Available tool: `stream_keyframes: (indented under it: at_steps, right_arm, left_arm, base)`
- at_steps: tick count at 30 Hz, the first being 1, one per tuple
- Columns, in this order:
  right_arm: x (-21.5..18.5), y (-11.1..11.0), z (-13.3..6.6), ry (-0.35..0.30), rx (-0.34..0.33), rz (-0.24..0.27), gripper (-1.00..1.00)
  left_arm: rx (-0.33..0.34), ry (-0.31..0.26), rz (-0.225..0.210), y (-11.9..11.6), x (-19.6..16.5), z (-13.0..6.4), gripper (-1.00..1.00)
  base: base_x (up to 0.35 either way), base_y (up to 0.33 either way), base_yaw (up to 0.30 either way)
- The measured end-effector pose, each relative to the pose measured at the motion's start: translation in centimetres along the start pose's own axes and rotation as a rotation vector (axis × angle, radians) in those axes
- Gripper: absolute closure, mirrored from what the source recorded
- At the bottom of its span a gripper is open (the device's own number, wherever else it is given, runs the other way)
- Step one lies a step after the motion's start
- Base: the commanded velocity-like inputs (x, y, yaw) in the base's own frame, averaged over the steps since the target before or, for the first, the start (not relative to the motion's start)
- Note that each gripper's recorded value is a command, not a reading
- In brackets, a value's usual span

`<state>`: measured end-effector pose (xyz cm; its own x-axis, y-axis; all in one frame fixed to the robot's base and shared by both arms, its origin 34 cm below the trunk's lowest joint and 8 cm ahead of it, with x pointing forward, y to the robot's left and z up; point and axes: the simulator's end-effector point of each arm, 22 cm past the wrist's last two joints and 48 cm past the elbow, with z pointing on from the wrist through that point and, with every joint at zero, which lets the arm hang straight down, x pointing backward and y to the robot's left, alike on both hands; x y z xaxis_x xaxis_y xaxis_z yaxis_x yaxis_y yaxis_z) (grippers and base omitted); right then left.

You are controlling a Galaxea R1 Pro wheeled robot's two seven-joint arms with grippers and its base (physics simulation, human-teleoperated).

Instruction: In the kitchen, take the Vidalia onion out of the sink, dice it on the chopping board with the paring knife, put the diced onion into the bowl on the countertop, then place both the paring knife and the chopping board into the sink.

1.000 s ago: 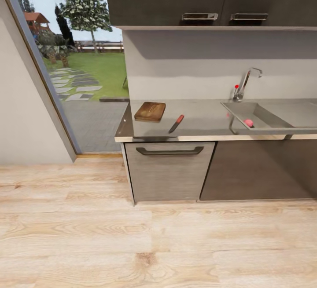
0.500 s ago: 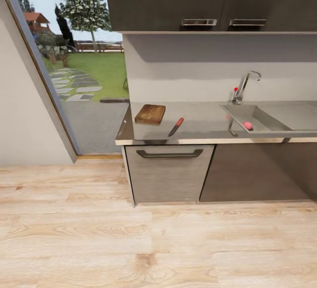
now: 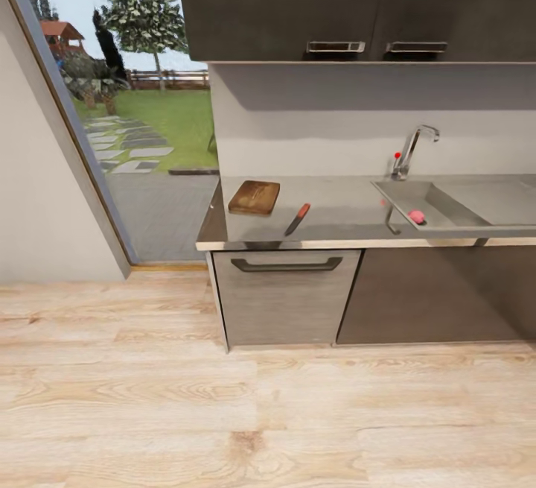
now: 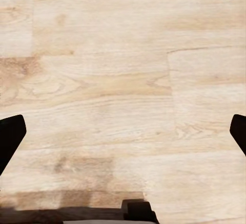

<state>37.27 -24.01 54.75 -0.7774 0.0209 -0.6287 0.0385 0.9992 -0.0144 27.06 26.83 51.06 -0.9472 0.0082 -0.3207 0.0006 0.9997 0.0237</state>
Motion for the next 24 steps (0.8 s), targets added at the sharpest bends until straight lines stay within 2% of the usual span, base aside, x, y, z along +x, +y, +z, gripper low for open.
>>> stream_keyframes:
  at_steps: [24]
  right_arm:
    - [-1.9, -0.1, -2.8, 0.001, 0.0, 0.0, -1.0]
  left_arm:
    - [0.0, 0.002, 0.0, 0.1, -0.8, -3.3, -1.0]
  base:
    - [0.0, 0.0, 0.0]
